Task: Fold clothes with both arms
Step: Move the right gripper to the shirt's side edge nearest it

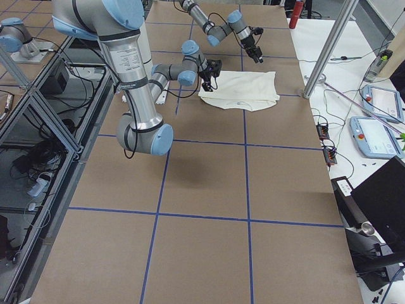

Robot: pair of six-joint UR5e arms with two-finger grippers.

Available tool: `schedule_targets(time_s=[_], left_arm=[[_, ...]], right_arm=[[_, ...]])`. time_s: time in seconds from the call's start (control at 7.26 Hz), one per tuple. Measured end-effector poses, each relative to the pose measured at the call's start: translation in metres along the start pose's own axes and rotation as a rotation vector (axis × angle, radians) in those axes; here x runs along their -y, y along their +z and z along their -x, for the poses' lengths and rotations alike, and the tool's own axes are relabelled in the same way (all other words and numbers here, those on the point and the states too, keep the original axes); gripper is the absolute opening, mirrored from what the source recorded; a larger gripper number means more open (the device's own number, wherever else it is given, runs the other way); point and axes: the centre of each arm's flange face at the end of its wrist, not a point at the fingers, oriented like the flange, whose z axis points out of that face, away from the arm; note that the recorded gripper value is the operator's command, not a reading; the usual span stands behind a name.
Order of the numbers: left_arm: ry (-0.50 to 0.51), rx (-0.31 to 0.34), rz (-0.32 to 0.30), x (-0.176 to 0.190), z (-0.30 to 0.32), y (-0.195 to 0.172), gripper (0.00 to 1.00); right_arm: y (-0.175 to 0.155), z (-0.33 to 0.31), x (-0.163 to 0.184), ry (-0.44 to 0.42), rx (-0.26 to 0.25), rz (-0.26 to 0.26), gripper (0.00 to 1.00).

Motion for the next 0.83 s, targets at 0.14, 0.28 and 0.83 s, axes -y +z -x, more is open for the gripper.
schedule_targets(time_s=[0.14,0.28,0.83], left_arm=[[0.001,0.003,0.001,0.001,0.014,-0.012,0.67],[0.001,0.007,-0.002,0.002,0.025,-0.019,0.68],[0.001,0.025,-0.011,0.005,0.042,-0.022,0.69]], right_arm=[[0.019,0.01,-0.005,-0.175,-0.051,0.023,1.0],[0.035,0.012,-0.01,-0.345,-0.085,0.067,1.0],[0.062,0.011,-0.035,-0.594,-0.183,0.178,1.0]])
